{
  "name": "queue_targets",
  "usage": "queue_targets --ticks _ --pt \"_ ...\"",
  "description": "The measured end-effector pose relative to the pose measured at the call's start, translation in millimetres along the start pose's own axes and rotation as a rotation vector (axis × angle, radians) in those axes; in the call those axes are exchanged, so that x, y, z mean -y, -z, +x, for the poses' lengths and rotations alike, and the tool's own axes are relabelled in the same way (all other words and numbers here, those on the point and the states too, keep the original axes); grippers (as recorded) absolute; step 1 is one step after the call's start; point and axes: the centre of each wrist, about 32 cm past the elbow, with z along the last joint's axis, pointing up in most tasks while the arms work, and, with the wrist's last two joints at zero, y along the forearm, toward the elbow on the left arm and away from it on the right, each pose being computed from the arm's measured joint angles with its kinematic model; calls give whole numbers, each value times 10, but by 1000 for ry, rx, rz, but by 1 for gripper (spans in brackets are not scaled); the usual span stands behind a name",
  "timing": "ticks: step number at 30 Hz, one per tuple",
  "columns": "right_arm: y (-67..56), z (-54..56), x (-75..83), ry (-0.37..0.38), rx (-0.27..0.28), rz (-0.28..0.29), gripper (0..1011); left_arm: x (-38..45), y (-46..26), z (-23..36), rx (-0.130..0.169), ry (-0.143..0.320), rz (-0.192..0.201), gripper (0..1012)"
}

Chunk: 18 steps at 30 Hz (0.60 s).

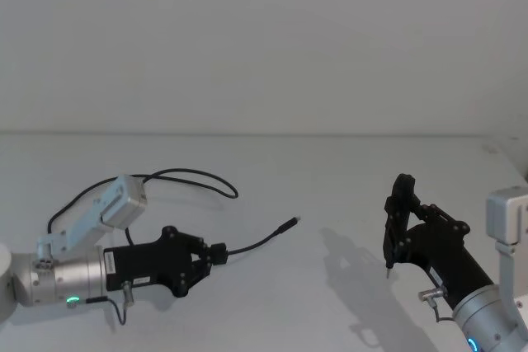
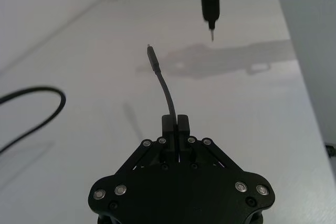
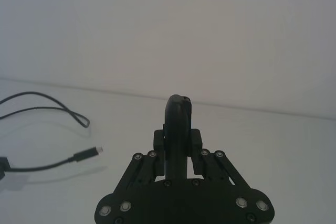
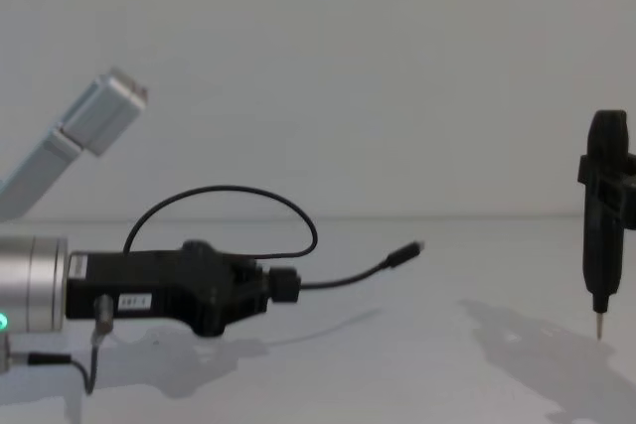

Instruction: Pick up the data cable with the one hand.

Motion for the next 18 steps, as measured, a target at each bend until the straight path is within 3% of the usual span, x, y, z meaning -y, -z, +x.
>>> queue_targets --ticks 4,11,18 --pt "0 0 0 0 0 0 279 11 -118 -18 28 8 -27 40" --pt "0 0 0 0 0 0 279 25 -229 -59 50 17 -54 40" --pt "-6 -1 -1 0 -1 2 279 41 -290 -102 56 28 -67 40"
